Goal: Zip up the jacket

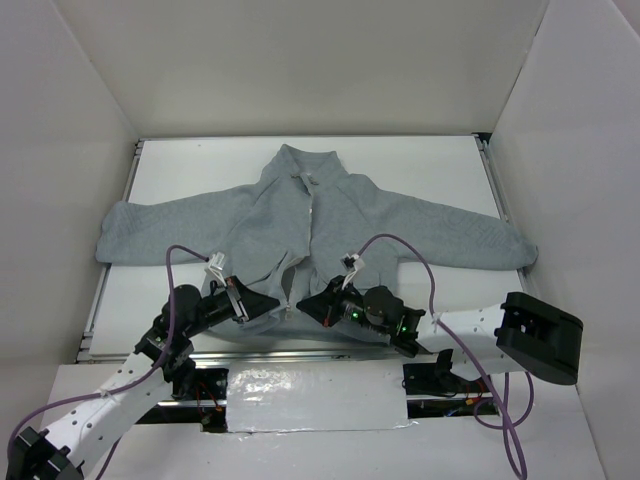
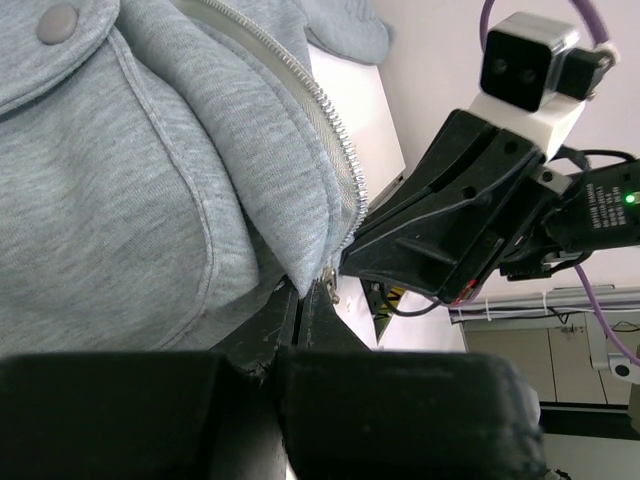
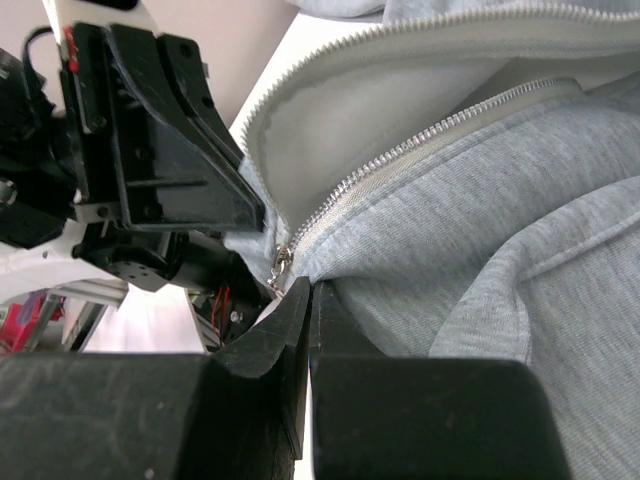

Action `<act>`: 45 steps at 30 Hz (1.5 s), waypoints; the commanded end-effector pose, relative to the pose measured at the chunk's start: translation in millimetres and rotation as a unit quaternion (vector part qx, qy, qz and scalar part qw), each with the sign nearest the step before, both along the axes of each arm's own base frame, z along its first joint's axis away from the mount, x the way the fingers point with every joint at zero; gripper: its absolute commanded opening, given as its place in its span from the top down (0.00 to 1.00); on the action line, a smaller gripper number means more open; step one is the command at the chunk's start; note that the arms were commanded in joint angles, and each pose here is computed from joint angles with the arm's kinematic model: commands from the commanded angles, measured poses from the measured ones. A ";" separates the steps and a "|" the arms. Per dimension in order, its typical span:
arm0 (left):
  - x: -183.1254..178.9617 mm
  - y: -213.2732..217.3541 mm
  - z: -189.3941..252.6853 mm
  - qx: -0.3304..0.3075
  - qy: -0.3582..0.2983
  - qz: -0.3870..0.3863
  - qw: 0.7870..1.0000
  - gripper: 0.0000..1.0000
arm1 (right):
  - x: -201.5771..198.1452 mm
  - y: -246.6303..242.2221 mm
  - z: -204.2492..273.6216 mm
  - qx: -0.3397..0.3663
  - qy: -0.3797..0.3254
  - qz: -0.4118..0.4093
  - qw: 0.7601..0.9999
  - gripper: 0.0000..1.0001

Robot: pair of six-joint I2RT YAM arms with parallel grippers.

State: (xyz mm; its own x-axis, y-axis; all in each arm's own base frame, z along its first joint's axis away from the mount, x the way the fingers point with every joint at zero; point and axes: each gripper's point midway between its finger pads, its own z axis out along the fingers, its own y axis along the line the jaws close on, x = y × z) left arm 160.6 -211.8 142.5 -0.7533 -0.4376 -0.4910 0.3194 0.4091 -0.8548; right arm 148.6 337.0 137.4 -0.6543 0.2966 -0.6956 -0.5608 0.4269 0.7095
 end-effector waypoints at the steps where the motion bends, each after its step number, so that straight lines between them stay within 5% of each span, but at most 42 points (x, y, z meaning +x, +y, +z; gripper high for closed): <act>1: -2.9 -4.3 13.5 -0.022 -0.030 -0.015 0.999 1.00 | 9.8 8.7 42.2 0.048 -0.033 -0.007 0.998 1.00; 18: -11.4 -9.5 10.2 -0.017 -0.048 -0.052 0.997 1.00 | 16.7 16.4 46.9 0.036 -0.037 -0.004 0.999 1.00; 28: -22.9 -7.2 -33.5 0.020 -0.015 -0.075 0.997 1.00 | 3.9 8.8 -11.5 -0.005 0.036 0.004 0.999 1.00; 45: -31.5 0.1 -103.8 0.102 0.071 -0.065 0.990 1.00 | -7.1 3.3 -39.7 -0.007 0.077 0.013 0.997 1.00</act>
State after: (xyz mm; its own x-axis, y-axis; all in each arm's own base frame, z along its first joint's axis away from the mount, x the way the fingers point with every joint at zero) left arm 140.9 -222.6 74.8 -0.8551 -0.2637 -0.4464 0.2845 0.4811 -0.8292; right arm 138.7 337.5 87.0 -0.7697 0.2222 -0.5984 -0.4556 0.4654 0.7588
